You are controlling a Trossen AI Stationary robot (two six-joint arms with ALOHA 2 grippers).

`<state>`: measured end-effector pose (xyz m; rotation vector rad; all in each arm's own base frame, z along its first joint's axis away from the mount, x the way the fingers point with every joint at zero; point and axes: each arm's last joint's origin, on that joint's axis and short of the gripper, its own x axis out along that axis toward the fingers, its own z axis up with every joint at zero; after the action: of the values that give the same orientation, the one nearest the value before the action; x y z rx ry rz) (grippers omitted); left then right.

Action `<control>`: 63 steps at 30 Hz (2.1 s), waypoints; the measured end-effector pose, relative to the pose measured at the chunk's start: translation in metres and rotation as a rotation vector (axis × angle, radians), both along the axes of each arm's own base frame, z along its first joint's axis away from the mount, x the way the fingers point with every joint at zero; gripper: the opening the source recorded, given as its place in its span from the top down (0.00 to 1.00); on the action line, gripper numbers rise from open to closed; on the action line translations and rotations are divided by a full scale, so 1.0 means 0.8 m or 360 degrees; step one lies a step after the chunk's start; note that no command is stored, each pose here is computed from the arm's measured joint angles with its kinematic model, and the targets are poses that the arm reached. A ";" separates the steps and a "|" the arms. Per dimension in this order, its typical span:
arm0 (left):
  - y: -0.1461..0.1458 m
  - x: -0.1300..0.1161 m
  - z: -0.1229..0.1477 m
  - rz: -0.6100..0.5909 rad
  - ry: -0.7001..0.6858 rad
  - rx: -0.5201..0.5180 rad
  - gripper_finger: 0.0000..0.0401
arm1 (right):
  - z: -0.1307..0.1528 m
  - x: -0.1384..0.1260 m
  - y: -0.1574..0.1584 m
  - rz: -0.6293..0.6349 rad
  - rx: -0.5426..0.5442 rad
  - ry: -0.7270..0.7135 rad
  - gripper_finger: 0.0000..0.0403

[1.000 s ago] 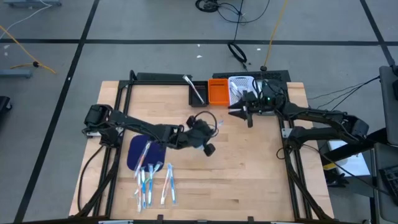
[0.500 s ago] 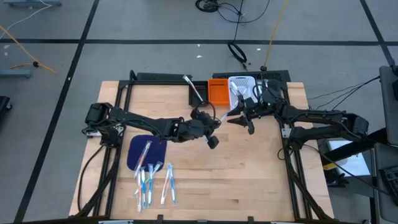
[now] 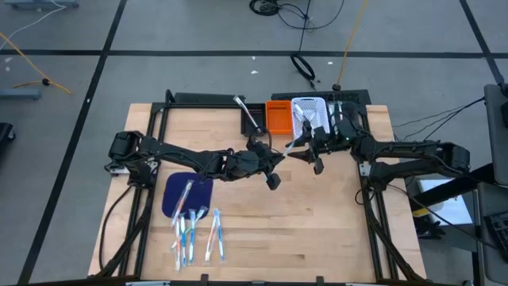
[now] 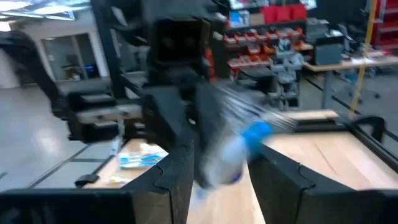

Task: Pick & Place Toothbrushes
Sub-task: Put the blue toothbrush into the orange bin

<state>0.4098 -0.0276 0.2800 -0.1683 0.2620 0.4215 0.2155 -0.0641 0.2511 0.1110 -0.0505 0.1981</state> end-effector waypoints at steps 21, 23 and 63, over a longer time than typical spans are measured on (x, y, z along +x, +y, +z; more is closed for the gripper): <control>0.002 0.000 0.001 -0.0009 0.0037 0.0108 0.82 | 0.002 0.001 0.004 -0.0012 -0.0049 -0.0039 0.96; 0.002 0.000 0.001 -0.0019 0.0051 0.0141 0.78 | 0.002 0.001 0.004 -0.0013 -0.0047 -0.0033 0.96; -0.025 -0.075 0.019 -0.0065 0.0610 0.0033 0.62 | 0.024 0.052 -0.174 -0.1028 -0.0180 0.0711 0.96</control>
<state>0.3501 -0.0479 0.2949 -0.0604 0.6361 0.4141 0.2574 -0.2036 0.2699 0.0202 0.3673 -0.4707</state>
